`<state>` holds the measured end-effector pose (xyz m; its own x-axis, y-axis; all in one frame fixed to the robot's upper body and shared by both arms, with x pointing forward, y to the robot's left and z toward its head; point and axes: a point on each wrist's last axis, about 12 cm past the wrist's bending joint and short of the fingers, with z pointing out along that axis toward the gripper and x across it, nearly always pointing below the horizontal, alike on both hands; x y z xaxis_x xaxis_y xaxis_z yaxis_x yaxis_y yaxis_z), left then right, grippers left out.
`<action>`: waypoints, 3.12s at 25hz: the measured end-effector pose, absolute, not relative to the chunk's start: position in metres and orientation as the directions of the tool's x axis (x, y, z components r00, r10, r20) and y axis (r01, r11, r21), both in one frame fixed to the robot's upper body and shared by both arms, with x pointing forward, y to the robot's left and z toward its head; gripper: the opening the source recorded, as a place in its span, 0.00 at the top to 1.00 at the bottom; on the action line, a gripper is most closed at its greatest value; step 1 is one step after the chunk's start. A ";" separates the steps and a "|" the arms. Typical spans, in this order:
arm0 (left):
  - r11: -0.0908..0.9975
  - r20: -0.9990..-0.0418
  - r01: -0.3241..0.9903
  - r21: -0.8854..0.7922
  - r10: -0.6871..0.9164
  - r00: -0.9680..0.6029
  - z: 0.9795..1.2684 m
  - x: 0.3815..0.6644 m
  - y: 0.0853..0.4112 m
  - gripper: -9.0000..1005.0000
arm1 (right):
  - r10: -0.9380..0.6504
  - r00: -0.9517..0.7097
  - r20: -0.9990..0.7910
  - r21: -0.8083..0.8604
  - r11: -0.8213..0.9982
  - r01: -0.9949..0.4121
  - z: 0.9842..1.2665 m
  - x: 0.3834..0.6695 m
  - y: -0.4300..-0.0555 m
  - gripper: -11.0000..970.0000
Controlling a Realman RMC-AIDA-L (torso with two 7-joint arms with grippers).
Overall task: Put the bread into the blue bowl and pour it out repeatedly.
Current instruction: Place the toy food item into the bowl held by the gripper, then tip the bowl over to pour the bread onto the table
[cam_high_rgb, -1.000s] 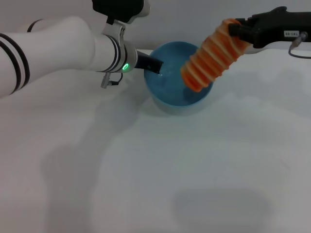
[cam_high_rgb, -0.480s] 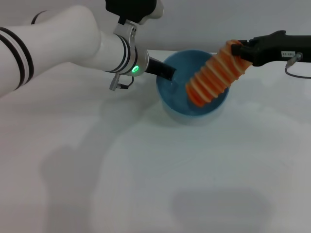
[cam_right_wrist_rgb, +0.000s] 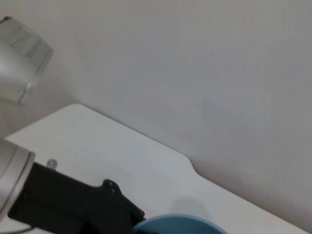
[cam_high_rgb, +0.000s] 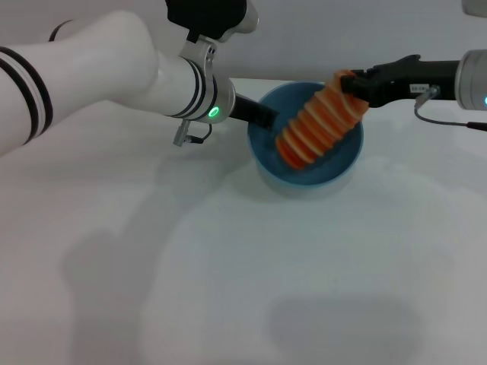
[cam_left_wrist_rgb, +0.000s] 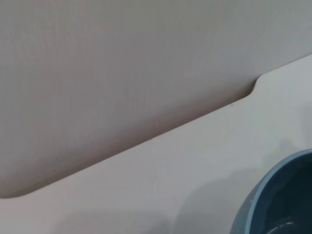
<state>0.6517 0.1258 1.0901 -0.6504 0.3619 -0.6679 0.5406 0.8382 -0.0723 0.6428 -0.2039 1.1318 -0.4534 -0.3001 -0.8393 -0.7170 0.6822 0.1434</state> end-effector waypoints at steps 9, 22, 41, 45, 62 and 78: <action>0.847 -0.674 0.526 -0.073 0.346 -0.652 1.087 0.651 0.130 0.99 | -0.175 -0.467 -0.867 0.215 0.713 -0.667 1.130 0.642 -0.213 0.81; 0.853 -0.678 0.517 -0.065 0.343 -0.650 1.086 0.652 0.133 0.99 | 0.018 -0.234 -0.972 0.133 0.864 -0.486 1.162 0.642 -0.295 0.50; 0.832 -0.837 0.543 0.116 0.376 -0.398 1.108 0.666 0.110 0.99 | 0.138 -0.077 -0.987 0.143 0.987 -0.070 1.049 0.530 -0.387 0.23; 0.784 -0.858 0.588 0.200 0.430 -0.282 1.119 0.667 0.087 0.99 | 0.197 -0.049 -0.979 0.200 0.978 -0.052 1.038 0.505 -0.391 0.24; 0.731 -0.886 0.644 0.226 0.429 -0.176 1.109 0.643 0.067 0.99 | 0.204 0.033 -0.978 0.202 0.978 -0.041 1.033 0.482 -0.392 0.24; 0.683 -0.921 0.653 0.327 0.386 0.058 1.111 0.623 0.055 0.99 | 0.183 0.055 -0.982 0.181 0.983 -0.035 1.034 0.494 -0.384 0.25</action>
